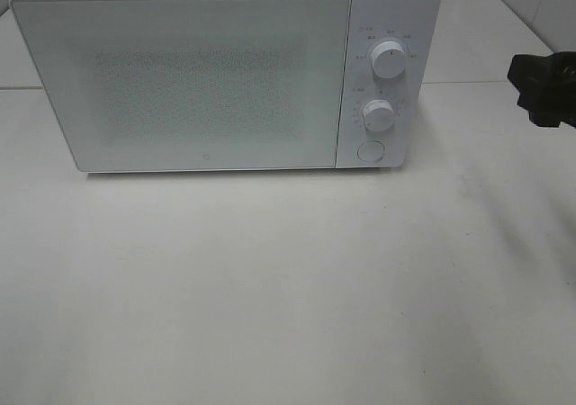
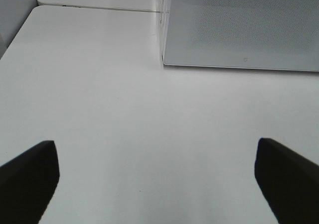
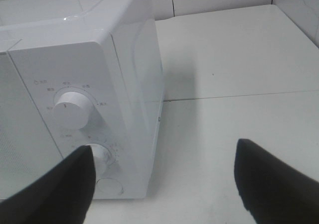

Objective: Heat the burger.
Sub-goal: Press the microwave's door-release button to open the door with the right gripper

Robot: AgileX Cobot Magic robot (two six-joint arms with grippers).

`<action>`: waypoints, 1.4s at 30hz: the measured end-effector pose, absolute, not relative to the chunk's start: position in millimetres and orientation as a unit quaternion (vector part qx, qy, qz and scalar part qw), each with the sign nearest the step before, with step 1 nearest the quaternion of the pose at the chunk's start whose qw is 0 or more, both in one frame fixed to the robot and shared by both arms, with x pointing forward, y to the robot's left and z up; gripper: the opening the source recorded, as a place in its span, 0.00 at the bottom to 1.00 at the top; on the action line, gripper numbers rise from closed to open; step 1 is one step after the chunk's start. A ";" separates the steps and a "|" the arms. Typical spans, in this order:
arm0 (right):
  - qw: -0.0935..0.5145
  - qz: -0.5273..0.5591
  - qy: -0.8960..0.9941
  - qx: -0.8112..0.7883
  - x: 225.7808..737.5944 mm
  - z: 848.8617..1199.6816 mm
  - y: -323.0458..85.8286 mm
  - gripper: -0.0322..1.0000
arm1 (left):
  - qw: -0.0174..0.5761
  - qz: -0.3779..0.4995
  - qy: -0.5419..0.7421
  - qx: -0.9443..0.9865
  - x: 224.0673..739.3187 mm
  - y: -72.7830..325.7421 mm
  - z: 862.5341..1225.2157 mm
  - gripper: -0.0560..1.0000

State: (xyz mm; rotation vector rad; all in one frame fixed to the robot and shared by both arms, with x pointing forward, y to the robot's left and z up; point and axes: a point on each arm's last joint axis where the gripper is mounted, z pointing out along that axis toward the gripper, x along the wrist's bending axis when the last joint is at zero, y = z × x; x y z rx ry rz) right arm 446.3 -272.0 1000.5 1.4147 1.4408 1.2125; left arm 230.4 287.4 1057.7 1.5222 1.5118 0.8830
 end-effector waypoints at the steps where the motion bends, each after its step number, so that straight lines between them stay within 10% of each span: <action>1: 0.389 0.475 0.563 0.553 447.3 995.9 -272.6 0.76 | 0.399 0.349 0.597 0.602 230.4 287.4 1057.7 0.99; 42: 0.430 0.415 0.596 0.537 440.7 908.5 -186.0 0.76 | 0.399 0.349 0.597 0.602 230.4 287.4 1057.7 0.99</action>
